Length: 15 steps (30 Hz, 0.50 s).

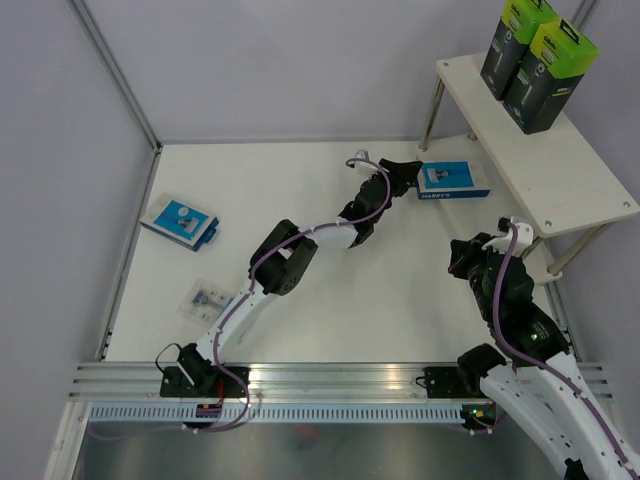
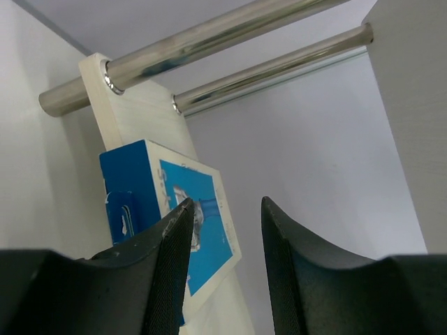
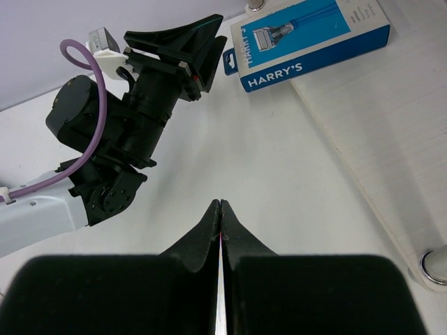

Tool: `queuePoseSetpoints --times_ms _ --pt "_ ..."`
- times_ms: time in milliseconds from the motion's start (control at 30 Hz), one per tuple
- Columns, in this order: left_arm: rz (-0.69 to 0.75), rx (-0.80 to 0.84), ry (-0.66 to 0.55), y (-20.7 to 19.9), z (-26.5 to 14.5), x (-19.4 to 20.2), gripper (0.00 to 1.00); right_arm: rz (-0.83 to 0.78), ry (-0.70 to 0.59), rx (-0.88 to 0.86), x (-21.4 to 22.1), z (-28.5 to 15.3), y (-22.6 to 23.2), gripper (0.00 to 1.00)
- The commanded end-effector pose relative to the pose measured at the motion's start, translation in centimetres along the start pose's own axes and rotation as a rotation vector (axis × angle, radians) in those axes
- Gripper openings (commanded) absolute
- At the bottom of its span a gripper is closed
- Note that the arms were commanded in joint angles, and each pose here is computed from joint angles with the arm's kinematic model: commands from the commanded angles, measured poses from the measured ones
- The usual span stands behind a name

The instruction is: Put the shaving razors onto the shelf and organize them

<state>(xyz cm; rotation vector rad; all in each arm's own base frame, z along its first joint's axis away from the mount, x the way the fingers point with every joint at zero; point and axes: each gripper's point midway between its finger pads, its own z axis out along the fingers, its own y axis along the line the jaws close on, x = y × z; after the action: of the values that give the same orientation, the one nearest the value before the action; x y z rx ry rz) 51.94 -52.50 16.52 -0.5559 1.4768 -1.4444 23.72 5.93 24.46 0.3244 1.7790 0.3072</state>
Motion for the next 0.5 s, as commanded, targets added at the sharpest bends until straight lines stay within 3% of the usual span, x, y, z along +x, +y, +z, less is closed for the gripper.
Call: queuePoseSetpoints --times_ms 0,133,467 --pt "-0.020 0.012 0.019 0.1 -0.1 0.7 0.50 0.007 -0.044 -0.021 -1.9 -0.2 0.8 0.03" --pt "0.030 0.033 -0.006 -1.6 -0.6 -0.6 0.52 0.005 -0.037 -0.017 -1.6 0.0 0.8 0.03" --pt "0.051 -0.021 -0.055 0.4 -2.1 -3.2 0.55 -0.001 -0.026 -0.018 -1.1 0.4 0.8 0.03"
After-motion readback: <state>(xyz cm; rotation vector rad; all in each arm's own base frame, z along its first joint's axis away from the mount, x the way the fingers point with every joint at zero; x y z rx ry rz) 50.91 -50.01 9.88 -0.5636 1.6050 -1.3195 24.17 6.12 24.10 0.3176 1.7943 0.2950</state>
